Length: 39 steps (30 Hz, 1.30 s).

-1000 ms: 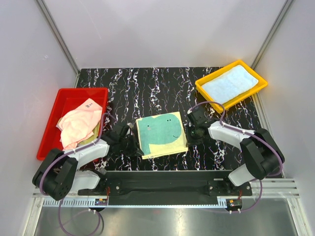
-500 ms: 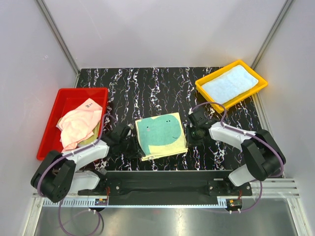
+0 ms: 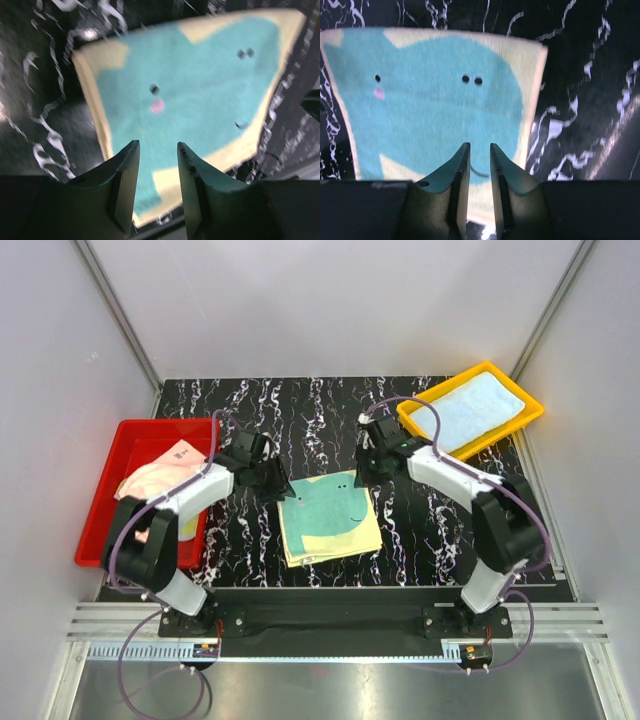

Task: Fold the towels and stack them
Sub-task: Fold the towel

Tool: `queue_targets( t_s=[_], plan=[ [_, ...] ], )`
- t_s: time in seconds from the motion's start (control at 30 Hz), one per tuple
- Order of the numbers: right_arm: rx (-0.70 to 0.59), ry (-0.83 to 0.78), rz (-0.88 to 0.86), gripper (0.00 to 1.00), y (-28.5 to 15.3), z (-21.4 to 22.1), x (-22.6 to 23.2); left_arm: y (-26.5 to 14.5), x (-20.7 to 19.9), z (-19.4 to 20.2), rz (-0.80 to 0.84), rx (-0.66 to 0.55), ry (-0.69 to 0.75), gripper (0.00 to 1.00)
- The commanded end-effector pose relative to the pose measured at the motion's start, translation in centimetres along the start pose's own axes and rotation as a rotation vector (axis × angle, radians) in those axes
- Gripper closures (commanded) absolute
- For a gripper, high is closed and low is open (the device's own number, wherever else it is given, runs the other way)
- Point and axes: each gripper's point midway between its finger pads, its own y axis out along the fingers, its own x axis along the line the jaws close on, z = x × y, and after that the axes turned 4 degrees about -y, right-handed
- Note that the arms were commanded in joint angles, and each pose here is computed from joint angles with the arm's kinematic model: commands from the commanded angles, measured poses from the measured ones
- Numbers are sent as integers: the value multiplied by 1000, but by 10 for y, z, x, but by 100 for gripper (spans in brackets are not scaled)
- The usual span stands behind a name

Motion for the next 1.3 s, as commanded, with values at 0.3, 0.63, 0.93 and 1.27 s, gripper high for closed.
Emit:
queue_targets(
  t_s=[0.3, 0.63, 0.93, 1.27],
  plan=[
    [29, -19, 15, 72, 72, -36, -48, 51, 36, -56, -118, 8, 23, 60],
    [10, -93, -127, 56, 25, -54, -16, 37, -12, -88, 26, 39, 221, 57],
    [82, -284, -255, 39, 21, -63, -20, 54, 9, -102, -14, 125, 396, 55],
    [123, -396, -353, 47, 40, -70, -39, 75, 20, -107, 9, 190, 465, 55]
  ],
)
